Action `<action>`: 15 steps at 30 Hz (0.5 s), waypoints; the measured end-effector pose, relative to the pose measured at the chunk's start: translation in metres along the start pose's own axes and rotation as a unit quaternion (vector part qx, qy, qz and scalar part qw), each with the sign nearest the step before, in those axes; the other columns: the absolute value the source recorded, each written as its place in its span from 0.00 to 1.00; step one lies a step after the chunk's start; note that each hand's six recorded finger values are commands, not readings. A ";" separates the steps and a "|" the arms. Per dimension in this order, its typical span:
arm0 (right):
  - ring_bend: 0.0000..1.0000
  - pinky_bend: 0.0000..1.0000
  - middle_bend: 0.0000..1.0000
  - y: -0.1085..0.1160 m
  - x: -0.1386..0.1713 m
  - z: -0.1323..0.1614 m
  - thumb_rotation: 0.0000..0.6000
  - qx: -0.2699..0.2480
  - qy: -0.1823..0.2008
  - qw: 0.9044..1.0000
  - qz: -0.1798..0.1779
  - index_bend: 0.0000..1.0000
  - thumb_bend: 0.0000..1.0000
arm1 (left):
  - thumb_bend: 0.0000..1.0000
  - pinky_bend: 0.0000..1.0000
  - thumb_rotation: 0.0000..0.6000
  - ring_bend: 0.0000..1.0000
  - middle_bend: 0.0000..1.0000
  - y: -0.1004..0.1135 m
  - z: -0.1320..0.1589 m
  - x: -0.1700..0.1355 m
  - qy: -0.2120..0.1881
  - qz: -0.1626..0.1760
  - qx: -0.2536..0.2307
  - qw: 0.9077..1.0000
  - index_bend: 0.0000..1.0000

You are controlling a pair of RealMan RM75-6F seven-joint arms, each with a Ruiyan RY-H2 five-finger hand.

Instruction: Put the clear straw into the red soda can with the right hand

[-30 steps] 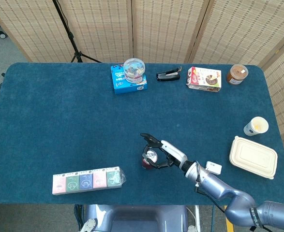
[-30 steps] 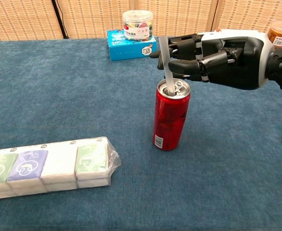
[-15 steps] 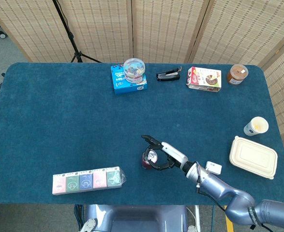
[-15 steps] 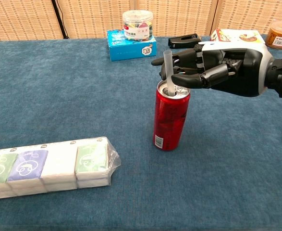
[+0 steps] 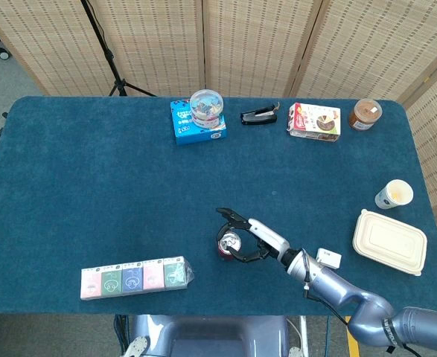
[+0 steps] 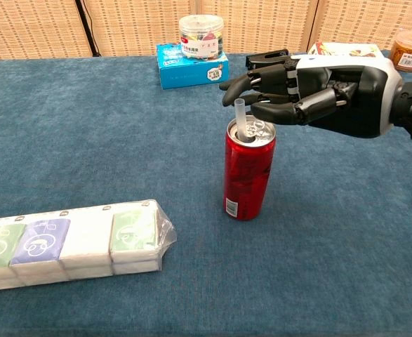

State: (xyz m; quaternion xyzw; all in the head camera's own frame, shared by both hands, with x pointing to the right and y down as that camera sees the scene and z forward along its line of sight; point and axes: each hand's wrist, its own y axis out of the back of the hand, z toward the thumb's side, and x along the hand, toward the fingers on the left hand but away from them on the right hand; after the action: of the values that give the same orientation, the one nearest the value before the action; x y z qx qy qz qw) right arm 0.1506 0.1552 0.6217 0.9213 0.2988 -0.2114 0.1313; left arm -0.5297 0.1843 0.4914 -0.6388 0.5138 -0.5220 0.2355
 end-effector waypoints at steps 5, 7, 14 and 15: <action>0.00 0.00 0.00 0.004 0.003 0.011 1.00 0.005 0.017 1.000 -0.004 0.33 0.56 | 0.00 0.00 1.00 0.00 0.00 0.001 -0.001 0.000 0.000 0.001 -0.002 1.000 0.00; 0.00 0.00 0.00 0.006 0.004 0.016 1.00 0.010 0.022 1.000 -0.007 0.31 0.56 | 0.00 0.00 1.00 0.00 0.00 0.001 -0.001 0.000 -0.001 0.001 -0.002 1.000 0.00; 0.00 0.00 0.00 0.025 0.014 0.040 1.00 0.046 0.048 0.997 -0.032 0.19 0.47 | 0.00 0.00 1.00 0.00 0.00 0.002 -0.001 -0.001 -0.002 0.002 -0.004 1.000 0.00; 0.00 0.00 0.00 0.028 0.015 0.042 1.00 0.053 0.049 0.997 -0.036 0.17 0.41 | 0.00 0.00 1.00 0.00 0.00 0.003 -0.001 -0.001 -0.002 0.003 -0.004 1.000 0.00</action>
State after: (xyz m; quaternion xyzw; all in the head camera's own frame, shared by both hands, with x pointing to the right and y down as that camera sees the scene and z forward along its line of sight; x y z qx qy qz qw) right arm 0.1654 0.1251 0.5810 0.9248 0.3267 -0.1858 0.0594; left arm -0.5320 0.1851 0.4892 -0.6394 0.5170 -0.5181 0.2354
